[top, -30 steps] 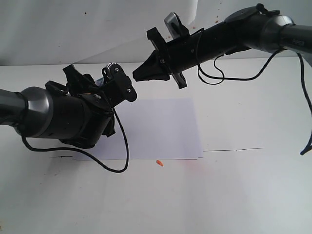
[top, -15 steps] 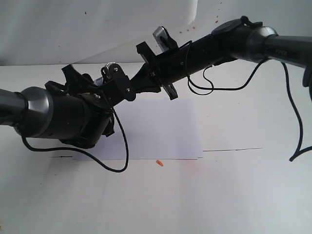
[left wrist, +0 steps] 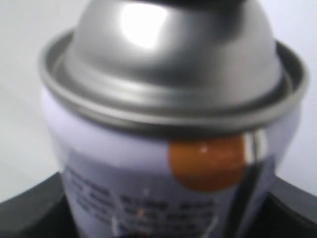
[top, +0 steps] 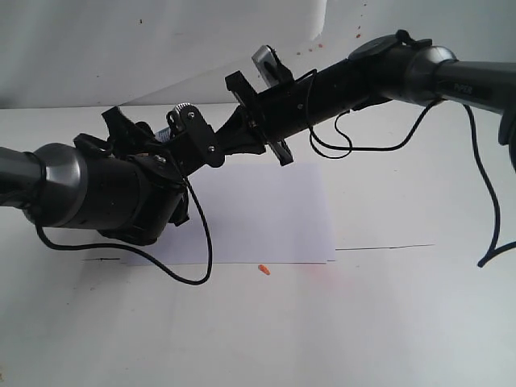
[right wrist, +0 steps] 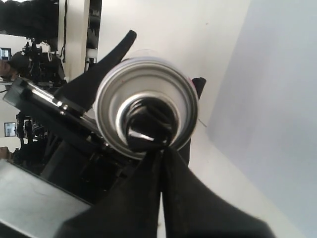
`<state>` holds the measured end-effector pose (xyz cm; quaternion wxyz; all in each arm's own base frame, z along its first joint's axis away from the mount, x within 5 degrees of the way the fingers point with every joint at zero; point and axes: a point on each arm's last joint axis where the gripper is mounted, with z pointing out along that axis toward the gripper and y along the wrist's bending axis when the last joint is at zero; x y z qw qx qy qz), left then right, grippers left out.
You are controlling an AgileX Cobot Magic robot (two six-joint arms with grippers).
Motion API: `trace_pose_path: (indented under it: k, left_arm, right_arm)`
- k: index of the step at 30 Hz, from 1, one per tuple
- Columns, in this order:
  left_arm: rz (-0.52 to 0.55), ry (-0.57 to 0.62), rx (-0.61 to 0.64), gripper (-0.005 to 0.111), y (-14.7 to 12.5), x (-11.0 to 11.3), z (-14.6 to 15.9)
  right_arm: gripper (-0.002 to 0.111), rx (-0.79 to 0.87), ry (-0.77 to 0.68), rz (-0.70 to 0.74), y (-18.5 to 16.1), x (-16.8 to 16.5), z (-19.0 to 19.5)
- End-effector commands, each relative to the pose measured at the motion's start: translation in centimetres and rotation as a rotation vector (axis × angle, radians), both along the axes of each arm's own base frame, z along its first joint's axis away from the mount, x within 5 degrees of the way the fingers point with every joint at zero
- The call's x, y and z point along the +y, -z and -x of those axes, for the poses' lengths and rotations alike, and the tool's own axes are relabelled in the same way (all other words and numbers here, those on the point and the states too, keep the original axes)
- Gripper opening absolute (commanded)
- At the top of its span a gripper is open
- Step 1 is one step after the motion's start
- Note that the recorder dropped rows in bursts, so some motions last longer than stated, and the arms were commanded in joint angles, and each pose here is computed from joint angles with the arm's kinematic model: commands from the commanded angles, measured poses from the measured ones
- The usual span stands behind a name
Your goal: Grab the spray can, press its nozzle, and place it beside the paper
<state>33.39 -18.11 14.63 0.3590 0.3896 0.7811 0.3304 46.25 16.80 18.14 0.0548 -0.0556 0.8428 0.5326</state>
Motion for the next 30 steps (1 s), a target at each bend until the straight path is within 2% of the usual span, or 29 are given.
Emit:
trace_pose_path:
  k: [1, 4, 7, 21, 30]
  left_arm:
    - [-0.009, 0.017, -0.037, 0.0, -0.8, -0.3, -0.2]
    - [-0.003, 0.008, -0.032, 0.0, -0.8, -0.3, -0.2]
    - [-0.003, 0.008, -0.032, 0.0, -0.8, -0.3, -0.2]
    - [0.006, 0.021, -0.024, 0.0, -0.7, -0.4, -0.1]
    - [0.005, 0.019, -0.024, 0.0, -0.7, -0.4, -0.1]
  right_arm:
    - [0.0, -0.011, 0.037, -0.017, -0.4, -1.7, -0.6]
    - [0.0, -0.015, 0.092, -0.027, -0.9, -4.0, -1.2]
    - [0.0, -0.014, 0.121, -0.062, -1.3, -4.7, -1.5]
    - [0.0, -0.027, 0.022, -0.056, -1.1, -0.1, -0.2]
    - [0.0, -0.028, 0.02, -0.052, -1.1, -0.1, -0.2]
